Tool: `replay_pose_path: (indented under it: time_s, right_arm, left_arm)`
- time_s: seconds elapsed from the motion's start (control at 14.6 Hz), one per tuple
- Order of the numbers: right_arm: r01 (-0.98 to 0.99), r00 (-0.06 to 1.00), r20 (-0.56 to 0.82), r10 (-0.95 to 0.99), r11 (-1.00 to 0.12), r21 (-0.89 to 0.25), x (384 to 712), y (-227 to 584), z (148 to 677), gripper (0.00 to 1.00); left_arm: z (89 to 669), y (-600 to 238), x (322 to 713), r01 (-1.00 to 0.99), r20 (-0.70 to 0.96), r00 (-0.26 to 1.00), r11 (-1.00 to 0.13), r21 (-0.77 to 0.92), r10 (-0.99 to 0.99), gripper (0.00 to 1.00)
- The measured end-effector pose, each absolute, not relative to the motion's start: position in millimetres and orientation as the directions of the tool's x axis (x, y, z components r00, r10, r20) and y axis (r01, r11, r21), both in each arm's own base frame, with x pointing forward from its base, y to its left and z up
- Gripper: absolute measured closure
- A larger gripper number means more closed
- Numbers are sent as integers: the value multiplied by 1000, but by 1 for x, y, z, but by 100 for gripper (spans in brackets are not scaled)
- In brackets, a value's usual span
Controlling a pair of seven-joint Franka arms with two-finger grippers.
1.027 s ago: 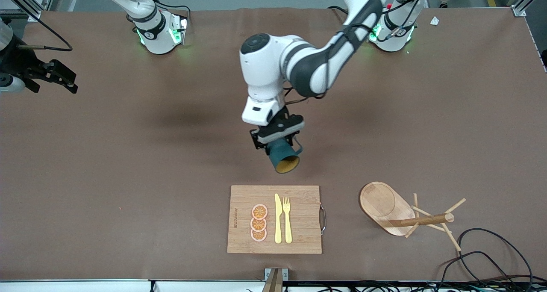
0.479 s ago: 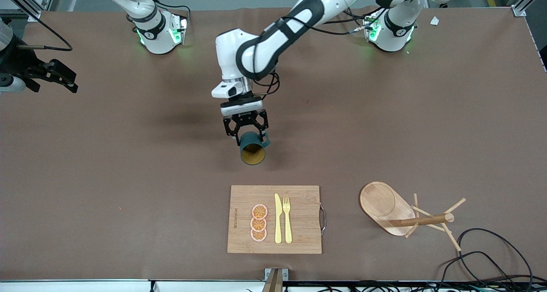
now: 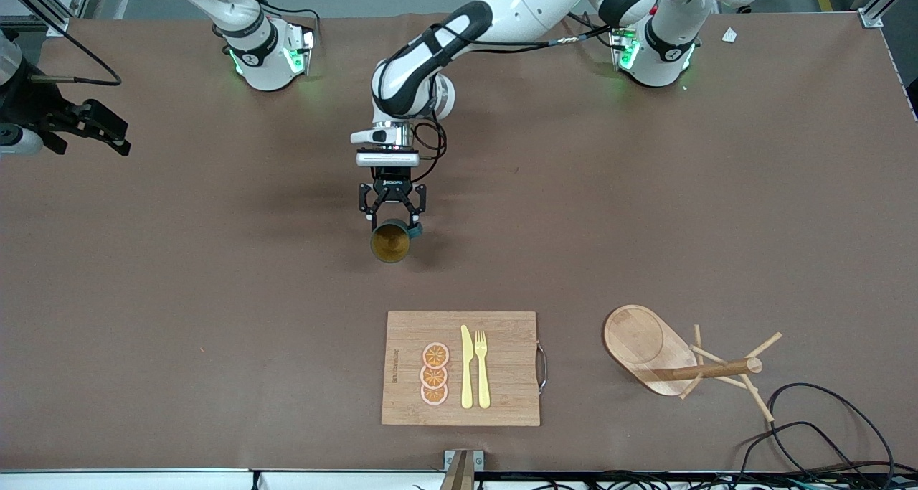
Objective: Transfer cup from left to right arm and place
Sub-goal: 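Set the mug upright on the table and raise the left gripper, then lower the right gripper to the mug while the left gripper withdraws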
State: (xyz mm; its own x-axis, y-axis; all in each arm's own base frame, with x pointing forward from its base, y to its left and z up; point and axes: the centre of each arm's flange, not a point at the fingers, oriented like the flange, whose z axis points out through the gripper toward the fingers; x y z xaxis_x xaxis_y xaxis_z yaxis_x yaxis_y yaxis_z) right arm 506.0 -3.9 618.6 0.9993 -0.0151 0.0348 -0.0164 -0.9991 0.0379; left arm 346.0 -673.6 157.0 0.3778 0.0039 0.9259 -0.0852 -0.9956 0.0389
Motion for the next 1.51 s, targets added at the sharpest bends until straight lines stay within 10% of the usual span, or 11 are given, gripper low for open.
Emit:
replay_pose_path:
  time_s: [0.68, 1.03, 1.51]
  right_arm:
    - [-15, 999, 34, -14, -999, 38, 506, -4, 619, 0]
    - [-15, 999, 34, -14, -999, 38, 506, -4, 619, 0]
    - [-13, 999, 34, -12, -999, 38, 506, -4, 619, 0]
  left_arm:
    - [75, -674, 294, -199, 958, 264, -978, -62, -115, 22]
    - [72, -687, 250, -140, 939, 344, -989, 51, 0, 0]
    - [202, -731, 174, 152, 795, 540, -961, 230, 276, 0]
